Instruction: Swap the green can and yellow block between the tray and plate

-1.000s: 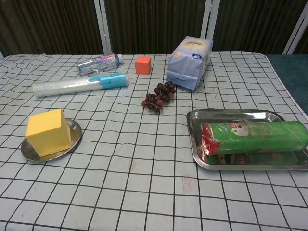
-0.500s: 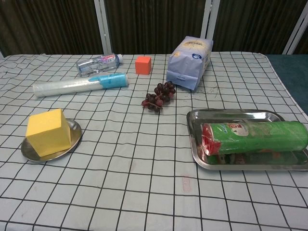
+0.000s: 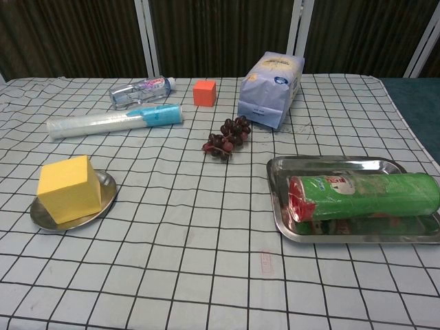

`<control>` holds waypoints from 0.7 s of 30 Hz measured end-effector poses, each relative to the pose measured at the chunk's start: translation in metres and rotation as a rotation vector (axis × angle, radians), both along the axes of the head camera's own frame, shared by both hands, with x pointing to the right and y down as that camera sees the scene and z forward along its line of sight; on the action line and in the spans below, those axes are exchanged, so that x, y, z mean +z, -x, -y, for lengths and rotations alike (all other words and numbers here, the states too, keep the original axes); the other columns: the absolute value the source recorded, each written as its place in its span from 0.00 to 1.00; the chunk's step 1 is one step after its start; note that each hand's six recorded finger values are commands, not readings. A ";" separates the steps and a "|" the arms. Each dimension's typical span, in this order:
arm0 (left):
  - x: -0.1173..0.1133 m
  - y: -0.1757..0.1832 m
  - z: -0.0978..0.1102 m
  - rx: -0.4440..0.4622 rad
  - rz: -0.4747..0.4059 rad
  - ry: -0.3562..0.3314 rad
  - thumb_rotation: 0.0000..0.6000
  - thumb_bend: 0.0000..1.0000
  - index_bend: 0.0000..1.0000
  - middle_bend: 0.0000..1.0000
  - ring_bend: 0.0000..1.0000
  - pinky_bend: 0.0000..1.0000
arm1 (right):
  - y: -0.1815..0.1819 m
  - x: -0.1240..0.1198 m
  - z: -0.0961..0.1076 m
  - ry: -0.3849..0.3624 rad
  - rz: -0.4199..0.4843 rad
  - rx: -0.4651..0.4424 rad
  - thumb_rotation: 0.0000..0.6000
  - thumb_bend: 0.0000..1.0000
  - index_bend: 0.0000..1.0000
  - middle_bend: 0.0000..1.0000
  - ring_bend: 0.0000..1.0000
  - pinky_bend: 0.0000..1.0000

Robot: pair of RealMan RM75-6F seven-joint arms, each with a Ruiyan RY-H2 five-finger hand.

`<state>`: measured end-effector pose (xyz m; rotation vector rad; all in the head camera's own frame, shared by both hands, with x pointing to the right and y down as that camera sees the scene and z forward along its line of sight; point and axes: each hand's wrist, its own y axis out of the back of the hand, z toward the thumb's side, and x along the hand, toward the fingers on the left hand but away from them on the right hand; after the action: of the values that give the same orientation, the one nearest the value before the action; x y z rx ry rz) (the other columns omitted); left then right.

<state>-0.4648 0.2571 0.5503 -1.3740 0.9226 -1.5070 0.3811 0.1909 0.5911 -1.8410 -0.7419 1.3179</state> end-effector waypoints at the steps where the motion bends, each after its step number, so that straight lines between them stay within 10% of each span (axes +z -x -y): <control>1: 0.000 0.001 0.000 -0.003 0.002 0.001 1.00 0.38 0.11 0.08 0.01 0.07 | 0.005 0.004 0.002 0.016 -0.002 -0.017 1.00 0.05 0.00 0.00 0.00 0.00; 21: -0.005 0.015 0.004 -0.065 0.006 -0.009 1.00 0.37 0.13 0.10 0.03 0.07 | 0.101 0.084 0.046 0.202 -0.009 -0.140 1.00 0.05 0.11 0.11 0.06 0.03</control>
<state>-0.4800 0.2529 0.5454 -1.3437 0.9771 -1.5532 0.2804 0.1449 0.6752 -2.0046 -0.4792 1.3483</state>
